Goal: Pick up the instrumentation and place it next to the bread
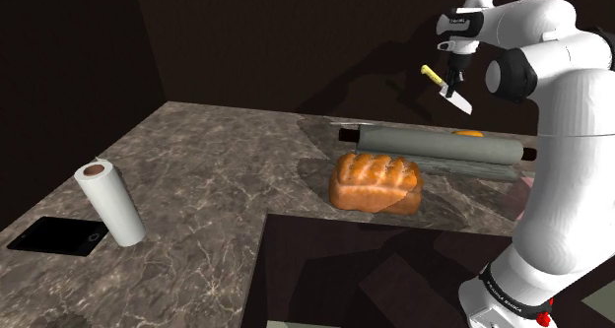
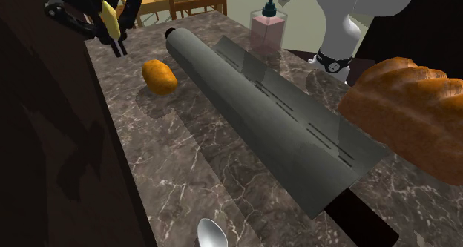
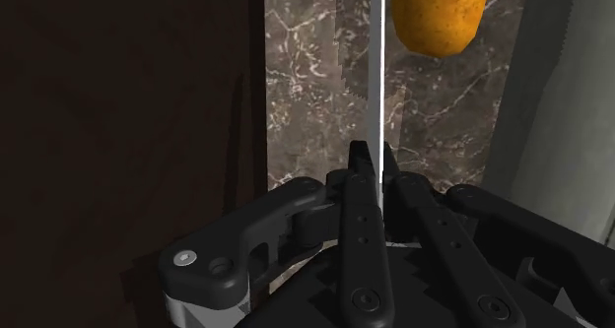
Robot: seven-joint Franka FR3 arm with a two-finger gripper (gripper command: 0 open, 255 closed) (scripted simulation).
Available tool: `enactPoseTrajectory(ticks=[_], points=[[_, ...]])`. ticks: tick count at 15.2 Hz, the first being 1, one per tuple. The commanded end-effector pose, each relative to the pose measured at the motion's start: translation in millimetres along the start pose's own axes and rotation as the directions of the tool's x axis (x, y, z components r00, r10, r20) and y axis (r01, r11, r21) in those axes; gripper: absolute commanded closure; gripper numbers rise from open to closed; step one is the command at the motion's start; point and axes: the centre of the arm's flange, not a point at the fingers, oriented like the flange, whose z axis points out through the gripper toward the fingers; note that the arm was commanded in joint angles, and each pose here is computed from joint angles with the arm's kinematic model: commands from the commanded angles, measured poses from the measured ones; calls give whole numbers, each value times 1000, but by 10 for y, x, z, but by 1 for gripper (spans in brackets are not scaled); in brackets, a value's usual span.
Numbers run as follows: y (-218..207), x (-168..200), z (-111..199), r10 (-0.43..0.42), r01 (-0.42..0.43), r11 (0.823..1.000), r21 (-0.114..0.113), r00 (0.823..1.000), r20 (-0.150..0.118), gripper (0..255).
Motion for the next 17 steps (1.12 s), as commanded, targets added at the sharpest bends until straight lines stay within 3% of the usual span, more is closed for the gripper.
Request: enactPoseTrajectory(ticks=[1, 9, 17], points=[[4, -8, -114, 0, 0, 1000, 0, 1000, 0, 255], [-6, -50, -532, 0, 0, 1000, 0, 1000, 0, 255], [-601, 819, -605, 0, 0, 1000, 0, 1000, 0, 255]])
